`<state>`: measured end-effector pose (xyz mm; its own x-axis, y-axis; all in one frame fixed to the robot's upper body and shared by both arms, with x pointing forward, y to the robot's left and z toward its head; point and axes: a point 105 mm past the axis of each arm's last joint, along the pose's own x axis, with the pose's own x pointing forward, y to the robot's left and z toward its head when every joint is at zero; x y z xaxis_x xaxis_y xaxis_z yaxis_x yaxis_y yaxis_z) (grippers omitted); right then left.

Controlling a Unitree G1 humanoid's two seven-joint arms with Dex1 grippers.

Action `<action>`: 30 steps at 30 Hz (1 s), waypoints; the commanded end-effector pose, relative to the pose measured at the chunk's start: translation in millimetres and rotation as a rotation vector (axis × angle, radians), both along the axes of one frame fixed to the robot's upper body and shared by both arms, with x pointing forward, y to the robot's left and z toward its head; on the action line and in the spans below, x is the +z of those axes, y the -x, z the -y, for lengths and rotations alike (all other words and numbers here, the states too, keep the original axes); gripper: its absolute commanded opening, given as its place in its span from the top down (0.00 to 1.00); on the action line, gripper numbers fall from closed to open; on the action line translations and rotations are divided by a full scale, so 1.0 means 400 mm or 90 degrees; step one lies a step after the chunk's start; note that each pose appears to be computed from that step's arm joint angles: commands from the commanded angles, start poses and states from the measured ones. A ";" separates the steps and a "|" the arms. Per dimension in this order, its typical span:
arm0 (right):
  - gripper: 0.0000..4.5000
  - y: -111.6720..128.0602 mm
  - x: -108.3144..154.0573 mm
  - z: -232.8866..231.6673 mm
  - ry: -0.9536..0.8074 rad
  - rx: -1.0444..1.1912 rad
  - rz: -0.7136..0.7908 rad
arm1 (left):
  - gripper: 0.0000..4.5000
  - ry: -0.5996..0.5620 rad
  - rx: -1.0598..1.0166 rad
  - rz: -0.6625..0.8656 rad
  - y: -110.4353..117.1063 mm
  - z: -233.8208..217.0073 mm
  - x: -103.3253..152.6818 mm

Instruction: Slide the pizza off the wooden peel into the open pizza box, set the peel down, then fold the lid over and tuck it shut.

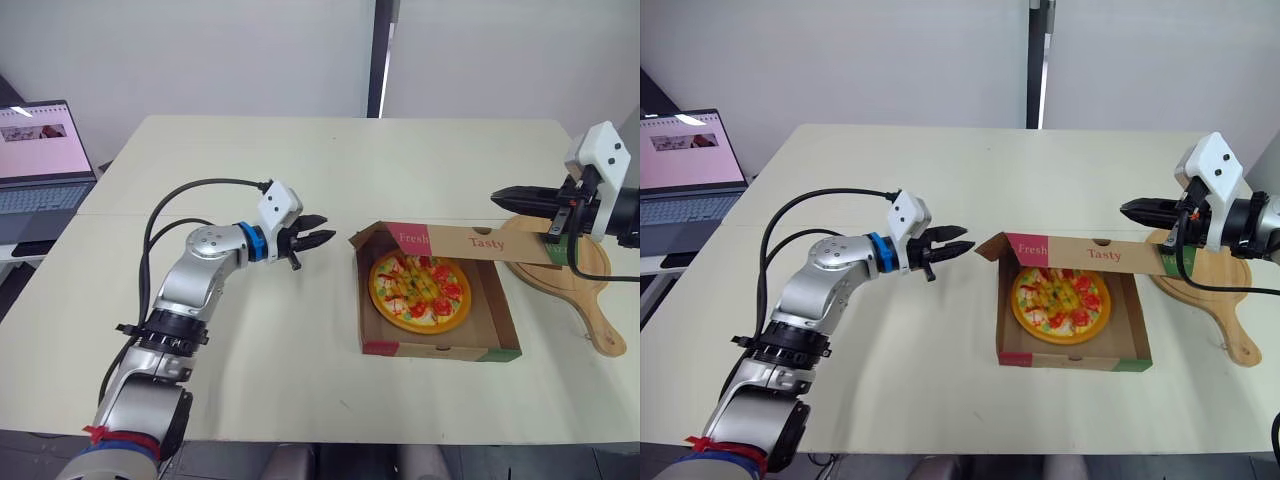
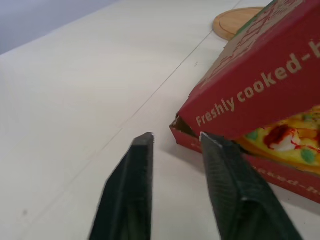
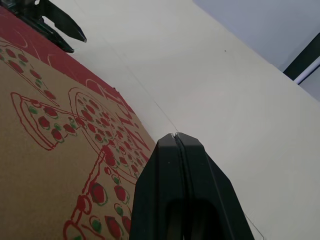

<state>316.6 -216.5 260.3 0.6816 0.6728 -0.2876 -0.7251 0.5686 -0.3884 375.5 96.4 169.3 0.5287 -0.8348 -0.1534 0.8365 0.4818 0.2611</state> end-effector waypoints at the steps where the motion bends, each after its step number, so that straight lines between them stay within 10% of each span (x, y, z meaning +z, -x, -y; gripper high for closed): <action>1: 1.00 0.005 0.033 -0.011 0.008 0.015 0.033 | 0.93 -0.011 -0.049 0.001 0.006 0.049 0.006; 30: 1.00 -0.011 0.044 -0.027 0.005 0.026 0.042 | 1.00 -0.026 -0.124 0.019 0.033 0.171 0.050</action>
